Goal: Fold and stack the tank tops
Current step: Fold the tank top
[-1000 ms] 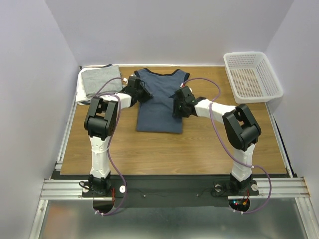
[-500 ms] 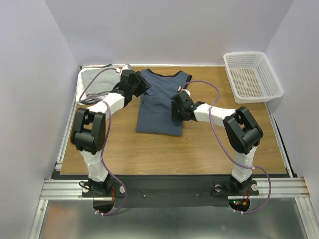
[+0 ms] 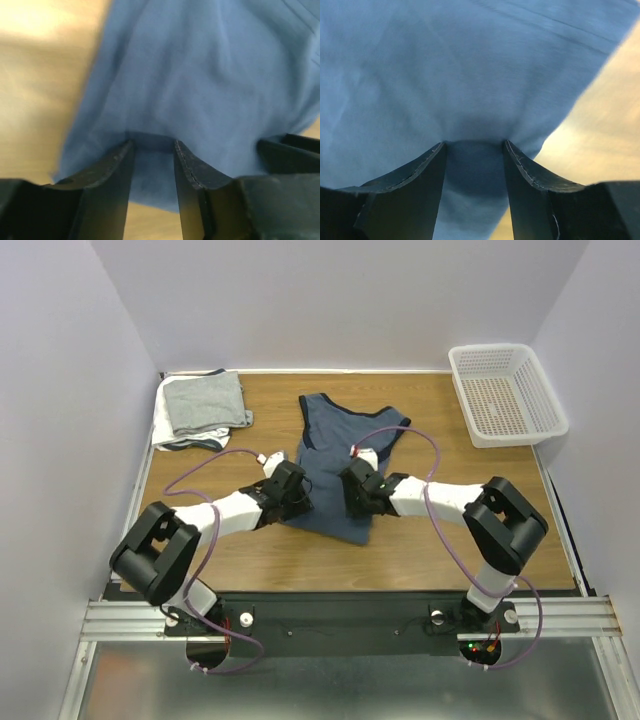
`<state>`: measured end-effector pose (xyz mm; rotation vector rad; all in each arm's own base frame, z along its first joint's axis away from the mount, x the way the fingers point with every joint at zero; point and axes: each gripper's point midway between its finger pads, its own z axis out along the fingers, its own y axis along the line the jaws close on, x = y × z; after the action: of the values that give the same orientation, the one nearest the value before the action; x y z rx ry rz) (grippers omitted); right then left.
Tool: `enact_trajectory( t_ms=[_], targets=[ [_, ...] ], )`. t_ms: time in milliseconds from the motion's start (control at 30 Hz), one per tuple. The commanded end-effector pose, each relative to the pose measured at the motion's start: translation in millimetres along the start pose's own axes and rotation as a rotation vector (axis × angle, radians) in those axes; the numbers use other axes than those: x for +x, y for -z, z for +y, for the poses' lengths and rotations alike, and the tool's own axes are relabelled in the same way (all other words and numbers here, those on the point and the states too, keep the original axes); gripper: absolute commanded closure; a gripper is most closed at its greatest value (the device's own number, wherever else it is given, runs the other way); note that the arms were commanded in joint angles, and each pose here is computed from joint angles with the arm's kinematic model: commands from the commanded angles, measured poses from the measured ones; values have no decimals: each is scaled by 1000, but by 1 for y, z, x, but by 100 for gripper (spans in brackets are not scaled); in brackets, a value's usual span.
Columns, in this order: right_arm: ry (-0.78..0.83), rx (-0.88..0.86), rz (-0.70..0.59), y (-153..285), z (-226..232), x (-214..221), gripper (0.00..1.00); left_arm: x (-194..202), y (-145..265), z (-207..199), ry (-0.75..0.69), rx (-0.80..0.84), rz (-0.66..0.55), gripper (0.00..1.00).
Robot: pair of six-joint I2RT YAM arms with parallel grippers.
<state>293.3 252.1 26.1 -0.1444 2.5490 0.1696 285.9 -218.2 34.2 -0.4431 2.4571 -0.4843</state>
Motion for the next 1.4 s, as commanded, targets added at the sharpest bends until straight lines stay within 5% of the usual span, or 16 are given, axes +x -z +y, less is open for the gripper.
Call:
enact_trajectory(
  t_ms=[0, 200, 367, 600, 833, 933, 1167, 1367],
  targets=[
    [111, 11, 166, 26, 18, 86, 45, -5, 33, 9, 64, -39, -67, 52],
    [165, -103, 201, 50, 78, 126, 41, -28, 68, 9, 90, -25, -152, 51],
    [88, -135, 44, 69, 97, 71, 30, -40, 76, -2, 99, 7, -165, 49],
    [-170, -43, -222, 101, 14, -50, 25, -19, 65, -42, 37, 185, -50, 51],
    [-280, 177, -219, 63, -94, -103, 25, 14, 46, -68, -105, 177, 25, 51],
    [-252, 200, -190, 26, -98, -125, 29, 21, 33, -65, -139, 116, 47, 54],
    [-182, 257, -154, -30, -92, -146, 33, 20, 28, -24, -86, -10, 31, 55],
    [-188, 316, -98, -35, -108, -112, 33, 0, 9, -2, -52, -51, 23, 56]
  ],
)
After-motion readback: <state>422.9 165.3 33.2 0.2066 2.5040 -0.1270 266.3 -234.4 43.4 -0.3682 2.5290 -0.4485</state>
